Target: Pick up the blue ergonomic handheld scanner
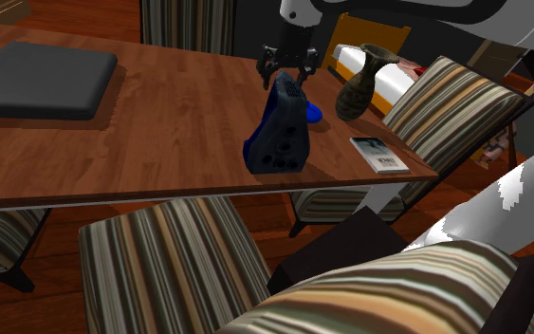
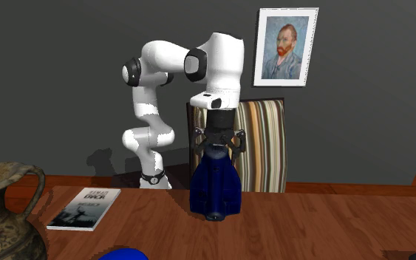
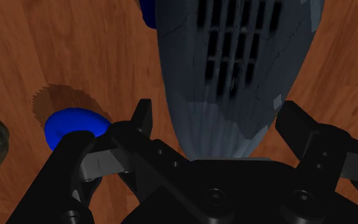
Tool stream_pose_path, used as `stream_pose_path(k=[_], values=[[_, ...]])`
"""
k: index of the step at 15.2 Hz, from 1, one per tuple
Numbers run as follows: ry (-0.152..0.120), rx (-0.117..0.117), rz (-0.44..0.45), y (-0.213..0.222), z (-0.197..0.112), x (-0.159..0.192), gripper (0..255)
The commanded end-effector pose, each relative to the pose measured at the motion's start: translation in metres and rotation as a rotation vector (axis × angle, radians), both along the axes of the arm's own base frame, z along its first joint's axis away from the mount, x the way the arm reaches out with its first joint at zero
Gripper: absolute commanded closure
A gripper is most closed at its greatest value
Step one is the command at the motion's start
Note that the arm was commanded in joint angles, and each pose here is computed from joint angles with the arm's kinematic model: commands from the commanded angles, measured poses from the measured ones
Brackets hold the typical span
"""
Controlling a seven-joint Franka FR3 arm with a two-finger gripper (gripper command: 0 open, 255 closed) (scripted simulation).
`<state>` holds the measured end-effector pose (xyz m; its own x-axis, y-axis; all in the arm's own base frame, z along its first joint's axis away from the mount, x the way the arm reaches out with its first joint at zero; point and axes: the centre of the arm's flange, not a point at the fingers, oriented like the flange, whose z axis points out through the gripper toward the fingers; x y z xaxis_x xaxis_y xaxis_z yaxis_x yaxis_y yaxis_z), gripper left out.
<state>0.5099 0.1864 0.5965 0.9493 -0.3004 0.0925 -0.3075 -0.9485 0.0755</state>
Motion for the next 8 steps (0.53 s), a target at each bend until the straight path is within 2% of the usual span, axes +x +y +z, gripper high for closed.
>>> stream_pose_path(k=[1,2,8], values=[[-0.001,0.0,0.0,0.0003,-0.0027,0.0004,0],[-0.001,0.0,0.0,0.0005,-0.0026,0.0007,255],[-0.001,0.0,0.0,0.0003,-0.0024,0.0002,255]])
